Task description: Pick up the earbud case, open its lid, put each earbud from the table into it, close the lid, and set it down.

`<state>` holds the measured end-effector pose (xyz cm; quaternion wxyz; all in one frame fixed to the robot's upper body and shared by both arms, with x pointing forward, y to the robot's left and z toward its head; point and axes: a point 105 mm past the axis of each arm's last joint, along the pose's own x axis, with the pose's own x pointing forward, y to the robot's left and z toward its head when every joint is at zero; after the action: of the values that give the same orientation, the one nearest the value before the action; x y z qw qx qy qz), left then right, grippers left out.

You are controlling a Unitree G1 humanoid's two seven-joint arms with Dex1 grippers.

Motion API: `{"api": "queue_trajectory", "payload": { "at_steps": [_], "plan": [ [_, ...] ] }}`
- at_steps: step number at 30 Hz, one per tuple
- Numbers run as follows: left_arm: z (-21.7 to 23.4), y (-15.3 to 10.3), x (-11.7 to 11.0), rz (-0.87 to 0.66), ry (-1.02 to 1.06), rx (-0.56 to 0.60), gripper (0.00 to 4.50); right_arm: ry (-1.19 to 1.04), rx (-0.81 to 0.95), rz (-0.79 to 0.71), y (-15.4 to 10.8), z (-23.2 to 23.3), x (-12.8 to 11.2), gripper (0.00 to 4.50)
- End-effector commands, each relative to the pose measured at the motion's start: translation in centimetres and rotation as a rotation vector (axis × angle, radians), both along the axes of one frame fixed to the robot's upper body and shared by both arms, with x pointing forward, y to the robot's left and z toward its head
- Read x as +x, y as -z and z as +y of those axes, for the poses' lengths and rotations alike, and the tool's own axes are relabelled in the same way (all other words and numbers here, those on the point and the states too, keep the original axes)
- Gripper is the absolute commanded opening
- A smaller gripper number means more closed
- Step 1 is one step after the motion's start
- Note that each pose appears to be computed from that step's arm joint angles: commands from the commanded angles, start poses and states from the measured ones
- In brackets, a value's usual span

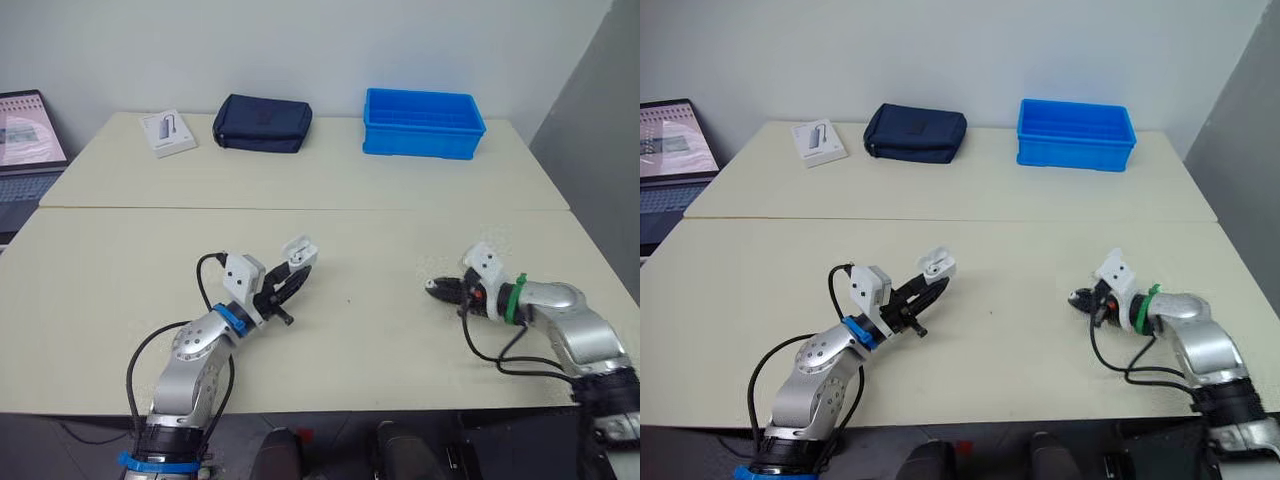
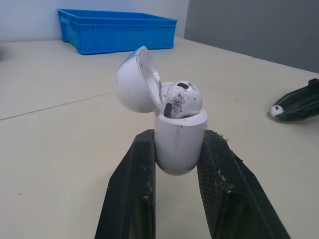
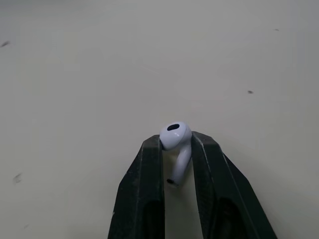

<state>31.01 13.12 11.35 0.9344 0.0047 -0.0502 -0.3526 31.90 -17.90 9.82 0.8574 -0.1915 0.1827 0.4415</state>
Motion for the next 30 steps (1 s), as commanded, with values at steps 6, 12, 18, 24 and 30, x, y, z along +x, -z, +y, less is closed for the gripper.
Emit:
{"api": "queue_trajectory", "payload": {
  "at_steps": [6,12,18,24,30],
  "plan": [
    [-0.2,-0.8,-1.3,-0.022,-0.001,-0.001,0.78,-0.507,-0.330,0.053,-0.4,-1.4,-5.2,0.41],
    [-0.4,-0.6,-2.0,-0.011,-0.005,-0.001,0.78,-0.691,-0.456,0.097,0.4,-3.0,-6.2,0.41],
    [-0.2,-0.5,-2.4,-0.004,-0.013,0.001,0.78,-0.716,-0.464,0.136,1.2,-3.0,-6.4,0.41],
    [-0.1,-0.4,-2.3,0.000,-0.016,0.005,0.78,-0.700,-0.450,0.113,1.6,-2.5,-6.2,1.74],
    [-0.1,-0.2,-2.3,0.005,-0.006,0.008,0.78,-0.713,-0.472,0.018,0.5,-2.6,-6.0,3.05]
  ]
}}
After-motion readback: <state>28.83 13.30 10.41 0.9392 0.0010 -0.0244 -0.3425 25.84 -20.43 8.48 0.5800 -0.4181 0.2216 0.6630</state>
